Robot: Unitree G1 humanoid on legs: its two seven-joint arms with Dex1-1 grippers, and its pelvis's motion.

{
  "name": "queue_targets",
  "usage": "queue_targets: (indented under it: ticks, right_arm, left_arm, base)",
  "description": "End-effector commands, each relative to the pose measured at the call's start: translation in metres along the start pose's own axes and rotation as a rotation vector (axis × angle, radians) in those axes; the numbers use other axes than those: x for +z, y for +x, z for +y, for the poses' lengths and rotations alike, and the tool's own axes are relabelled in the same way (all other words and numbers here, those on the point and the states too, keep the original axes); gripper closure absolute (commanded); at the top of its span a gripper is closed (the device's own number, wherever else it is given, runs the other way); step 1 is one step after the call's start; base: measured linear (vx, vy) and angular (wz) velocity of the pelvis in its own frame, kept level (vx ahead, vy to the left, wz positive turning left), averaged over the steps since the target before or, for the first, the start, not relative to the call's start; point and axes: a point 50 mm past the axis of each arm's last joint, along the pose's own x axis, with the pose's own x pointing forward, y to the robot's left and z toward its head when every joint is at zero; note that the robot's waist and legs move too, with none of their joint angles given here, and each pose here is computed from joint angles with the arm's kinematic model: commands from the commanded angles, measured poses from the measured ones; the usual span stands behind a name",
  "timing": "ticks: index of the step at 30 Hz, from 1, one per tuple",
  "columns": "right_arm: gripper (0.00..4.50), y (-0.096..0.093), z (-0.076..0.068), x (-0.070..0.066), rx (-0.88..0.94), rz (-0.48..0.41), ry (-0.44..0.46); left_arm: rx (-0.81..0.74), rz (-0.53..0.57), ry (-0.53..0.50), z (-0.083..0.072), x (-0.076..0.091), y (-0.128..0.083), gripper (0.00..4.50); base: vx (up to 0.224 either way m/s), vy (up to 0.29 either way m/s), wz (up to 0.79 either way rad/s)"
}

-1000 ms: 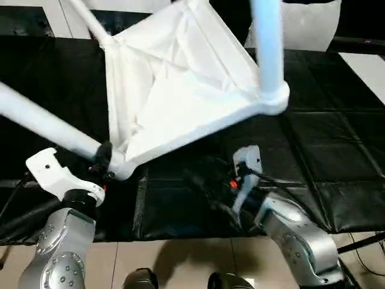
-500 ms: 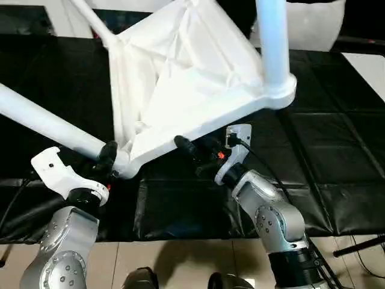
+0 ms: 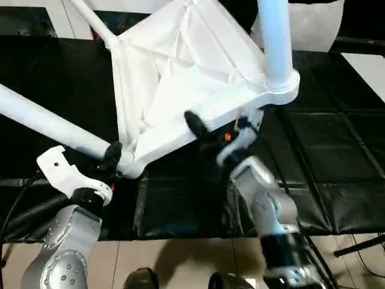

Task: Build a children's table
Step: Flip table

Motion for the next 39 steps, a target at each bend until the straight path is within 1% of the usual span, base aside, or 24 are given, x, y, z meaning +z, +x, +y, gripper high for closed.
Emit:
queue_targets:
  ticks: [1, 4, 5, 9, 10, 11, 12, 13, 14, 15, 16, 22, 23, 26, 27, 29, 30, 32, 33, 34, 36, 39]
  right_arm:
    - [0.0, 0.013, 0.016, -0.003, 0.01, -0.062, 0.101]
    - [0.0, 0.021, 0.022, -0.003, 0.019, -0.07, 0.133]
    - [0.0, 0.026, 0.026, -0.003, 0.026, -0.078, 0.156]
    - [0.0, 0.039, 0.037, -0.002, 0.03, -0.12, 0.292]
    - [0.18, 0.041, 0.038, -0.002, 0.032, -0.124, 0.31]
    - [0.29, 0.041, 0.038, -0.002, 0.032, -0.124, 0.31]
    - [0.36, 0.044, 0.041, -0.001, 0.036, -0.138, 0.355]
    - [0.36, 0.045, 0.043, -0.001, 0.041, -0.142, 0.376]
    - [0.48, 0.047, 0.045, -0.001, 0.046, -0.147, 0.406]
    - [0.61, 0.05, 0.049, 0.0, 0.061, -0.154, 0.454]
    - [0.61, 0.053, 0.054, 0.002, 0.087, -0.157, 0.485]
    - [1.15, 0.056, 0.055, 0.005, 0.102, -0.175, 0.502]
    - [1.15, 0.056, 0.055, 0.005, 0.102, -0.175, 0.502]
    - [1.55, 0.057, 0.055, 0.007, 0.11, -0.179, 0.503]
    - [1.65, 0.057, 0.055, 0.008, 0.111, -0.182, 0.506]
    - [1.65, 0.057, 0.054, 0.009, 0.113, -0.185, 0.51]
    - [1.92, 0.058, 0.054, 0.01, 0.113, -0.189, 0.516]
    - [1.96, 0.057, 0.053, 0.011, 0.11, -0.193, 0.523]
    - [2.12, 0.057, 0.052, 0.011, 0.11, -0.193, 0.526]
    - [2.12, 0.057, 0.052, 0.011, 0.11, -0.194, 0.527]
    - [2.32, 0.057, 0.052, 0.011, 0.111, -0.192, 0.523]
    - [2.43, 0.056, 0.051, 0.011, 0.112, -0.191, 0.521]
  left_arm:
    - [-0.052, 0.201, -0.112, -0.011, -0.04, 0.003, 2.49]
    - [-0.062, 0.208, -0.111, -0.013, -0.041, 0.004, 2.49]
    - [-0.066, 0.21, -0.11, -0.014, -0.042, 0.005, 2.49]
    - [-0.077, 0.211, -0.1, -0.017, -0.042, 0.006, 2.49]
    - [-0.078, 0.211, -0.099, -0.017, -0.042, 0.007, 2.49]
    - [-0.078, 0.211, -0.099, -0.017, -0.042, 0.007, 2.49]
    - [-0.086, 0.208, -0.096, -0.019, -0.042, 0.007, 2.49]
    - [-0.09, 0.208, -0.094, -0.019, -0.042, 0.007, 2.49]
    - [-0.096, 0.208, -0.091, -0.021, -0.042, 0.008, 2.49]
    - [-0.104, 0.212, -0.083, -0.023, -0.043, 0.008, 2.49]
    - [-0.118, 0.223, -0.071, -0.027, -0.046, 0.009, 2.49]
    - [-0.132, 0.236, -0.057, -0.031, -0.05, 0.01, 2.49]
    - [-0.132, 0.236, -0.057, -0.031, -0.05, 0.01, 2.49]
    - [-0.141, 0.24, -0.041, -0.032, -0.05, 0.011, 2.49]
    - [-0.149, 0.245, -0.016, -0.033, -0.051, 0.011, 2.49]
    - [-0.155, 0.248, 0.002, -0.034, -0.051, 0.011, 2.49]
    - [-0.16, 0.249, 0.016, -0.035, -0.052, 0.011, 2.49]
    - [-0.152, 0.244, 0.013, -0.035, -0.051, 0.011, 2.49]
    - [-0.149, 0.242, 0.012, -0.034, -0.051, 0.011, 2.49]
    - [-0.146, 0.241, 0.011, -0.034, -0.051, 0.011, 2.49]
    - [-0.141, 0.242, 0.013, -0.033, -0.052, 0.01, 2.49]
    - [-0.14, 0.243, 0.022, -0.033, -0.053, 0.01, 2.49]
  base:
    - [0.0, 0.0, 0.0]
    - [0.0, 0.0, 0.0]
    - [0.0, 0.0, 0.0]
    - [0.0, 0.0, 0.0]
    - [0.0, 0.0, 0.0]
    - [0.0, 0.0, 0.0]
    - [0.0, 0.0, 0.0]
    - [0.0, 0.0, 0.0]
    - [0.0, 0.0, 0.0]
    - [0.0, 0.0, 0.0]
    - [0.0, 0.0, 0.0]
    - [0.0, 0.0, 0.0]
    - [0.0, 0.0, 0.0]
    - [0.0, 0.0, 0.0]
    - [0.0, 0.0, 0.0]
    - [0.0, 0.0, 0.0]
    - [0.0, 0.0, 0.0]
    - [0.0, 0.0, 0.0]
    - [0.0, 0.0, 0.0]
    - [0.0, 0.0, 0.0]
    - [0.0, 0.0, 0.0]
    - [0.0, 0.0, 0.0]
